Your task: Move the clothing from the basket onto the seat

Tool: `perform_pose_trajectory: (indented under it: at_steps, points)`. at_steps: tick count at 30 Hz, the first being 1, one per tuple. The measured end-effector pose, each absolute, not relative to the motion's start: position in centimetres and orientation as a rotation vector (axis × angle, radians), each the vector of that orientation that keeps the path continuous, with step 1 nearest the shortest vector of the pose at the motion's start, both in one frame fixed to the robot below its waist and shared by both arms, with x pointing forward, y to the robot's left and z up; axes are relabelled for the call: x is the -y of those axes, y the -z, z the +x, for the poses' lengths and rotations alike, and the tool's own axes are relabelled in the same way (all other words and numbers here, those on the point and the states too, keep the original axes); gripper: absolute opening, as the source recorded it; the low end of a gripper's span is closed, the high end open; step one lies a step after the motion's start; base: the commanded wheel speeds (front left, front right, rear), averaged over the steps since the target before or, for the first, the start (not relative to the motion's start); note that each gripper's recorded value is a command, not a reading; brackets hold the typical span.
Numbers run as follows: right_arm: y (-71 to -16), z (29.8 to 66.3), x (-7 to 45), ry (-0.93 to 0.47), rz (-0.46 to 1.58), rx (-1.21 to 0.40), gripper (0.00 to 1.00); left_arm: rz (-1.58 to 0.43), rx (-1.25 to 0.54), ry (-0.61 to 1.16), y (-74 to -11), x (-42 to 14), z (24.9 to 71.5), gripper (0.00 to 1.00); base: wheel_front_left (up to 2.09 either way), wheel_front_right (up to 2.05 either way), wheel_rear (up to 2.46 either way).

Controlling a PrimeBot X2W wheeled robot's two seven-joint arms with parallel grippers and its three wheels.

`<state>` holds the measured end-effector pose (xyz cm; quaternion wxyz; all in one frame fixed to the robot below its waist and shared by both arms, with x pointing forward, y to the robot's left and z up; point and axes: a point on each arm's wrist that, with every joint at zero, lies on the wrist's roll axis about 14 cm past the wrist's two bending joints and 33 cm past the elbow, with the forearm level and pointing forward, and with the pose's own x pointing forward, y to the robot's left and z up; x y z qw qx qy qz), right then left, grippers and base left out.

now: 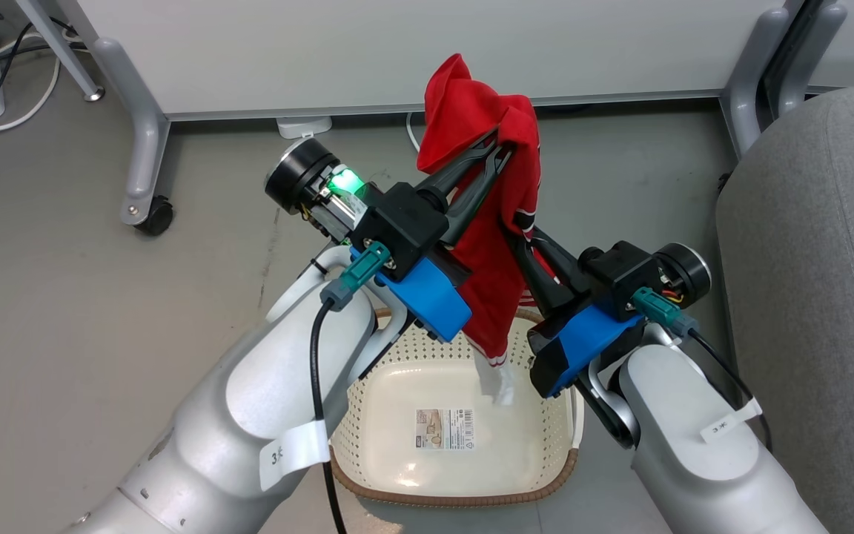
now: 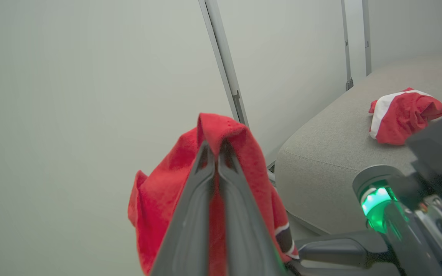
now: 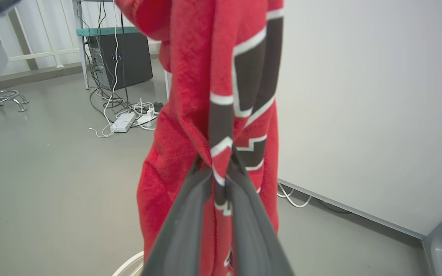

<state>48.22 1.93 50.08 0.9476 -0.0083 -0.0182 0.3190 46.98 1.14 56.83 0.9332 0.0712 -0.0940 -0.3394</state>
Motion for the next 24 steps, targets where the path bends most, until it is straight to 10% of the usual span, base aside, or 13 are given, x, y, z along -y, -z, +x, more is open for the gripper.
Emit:
perform_pose_trajectory:
  at_steps: [15,16,17,18,24]
  points:
    - [-50.5,48.1,-1.9,-0.648,0.003,0.041,0.0,0.145,0.199,0.696,-57.1,-1.0,47.0,0.0,0.0,0.0,0.0]
    - [-50.5,48.1,-1.9,-0.647,0.005,0.042,0.0,0.144,0.199,0.695,-57.1,-1.1,47.0,0.05,0.0,0.0,0.0]
    - [-50.6,48.1,-1.9,-0.645,0.006,0.044,0.0,0.143,0.197,0.692,-57.1,-1.1,47.0,0.85,0.0,0.0,0.0]
    - [-50.7,48.1,-1.8,-0.644,0.008,0.046,0.0,0.144,0.195,0.691,-57.0,-1.2,47.0,1.0,0.0,0.0,0.0]
    - [-51.5,48.2,-1.3,-0.626,0.033,0.07,0.0,0.138,0.183,0.69,-56.5,-1.1,47.0,1.0,0.0,0.0,0.0]
